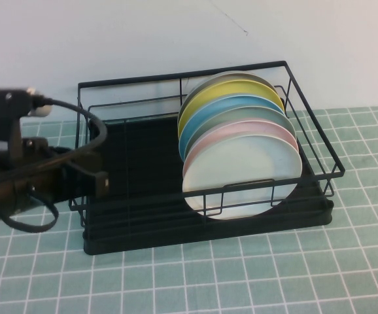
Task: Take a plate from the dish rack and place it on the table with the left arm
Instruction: Grasp the plate from the shelf
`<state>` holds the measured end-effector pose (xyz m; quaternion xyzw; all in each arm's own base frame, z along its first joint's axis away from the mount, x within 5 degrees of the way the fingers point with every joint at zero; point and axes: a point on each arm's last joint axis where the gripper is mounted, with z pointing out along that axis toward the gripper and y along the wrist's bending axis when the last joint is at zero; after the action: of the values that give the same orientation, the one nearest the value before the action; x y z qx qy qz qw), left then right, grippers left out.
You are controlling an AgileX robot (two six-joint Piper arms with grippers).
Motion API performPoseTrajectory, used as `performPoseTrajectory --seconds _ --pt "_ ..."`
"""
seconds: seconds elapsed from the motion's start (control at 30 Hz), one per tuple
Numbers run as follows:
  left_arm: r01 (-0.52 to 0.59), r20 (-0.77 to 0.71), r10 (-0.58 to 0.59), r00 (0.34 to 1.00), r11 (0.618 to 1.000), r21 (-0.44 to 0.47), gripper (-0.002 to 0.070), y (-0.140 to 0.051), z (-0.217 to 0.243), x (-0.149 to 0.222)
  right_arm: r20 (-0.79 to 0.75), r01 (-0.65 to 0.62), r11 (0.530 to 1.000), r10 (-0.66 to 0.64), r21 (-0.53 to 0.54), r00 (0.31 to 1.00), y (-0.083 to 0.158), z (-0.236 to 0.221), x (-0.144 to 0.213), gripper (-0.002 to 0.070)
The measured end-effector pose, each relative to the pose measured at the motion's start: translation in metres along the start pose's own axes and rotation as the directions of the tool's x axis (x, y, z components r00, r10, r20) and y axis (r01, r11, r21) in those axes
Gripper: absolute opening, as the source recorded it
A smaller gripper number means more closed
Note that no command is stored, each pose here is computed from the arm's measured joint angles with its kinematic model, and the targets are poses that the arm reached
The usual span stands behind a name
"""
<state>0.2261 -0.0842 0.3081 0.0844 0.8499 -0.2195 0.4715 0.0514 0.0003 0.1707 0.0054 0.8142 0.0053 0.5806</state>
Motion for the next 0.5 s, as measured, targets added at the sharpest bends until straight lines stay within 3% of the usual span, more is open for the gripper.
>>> performPoseTrajectory --seconds 0.23,0.4,0.5 --pt "-0.166 0.021 0.164 0.986 0.98 0.108 -0.0003 -0.02 -0.011 -0.034 0.0 0.0 1.0 0.0 0.0 1.0 0.0 0.0 0.0 -0.0002" --pt "-0.289 0.0 0.295 0.956 0.937 0.198 -0.0001 -0.029 -0.002 -0.049 0.0 0.0 1.0 0.0 0.0 1.0 0.0 0.0 0.0 -0.0002" --pt "-0.309 -0.016 0.322 0.947 0.919 0.247 0.0027 -0.031 0.011 -0.053 0.0 0.0 1.0 0.0 0.0 1.0 0.0 0.0 0.0 -0.0002"
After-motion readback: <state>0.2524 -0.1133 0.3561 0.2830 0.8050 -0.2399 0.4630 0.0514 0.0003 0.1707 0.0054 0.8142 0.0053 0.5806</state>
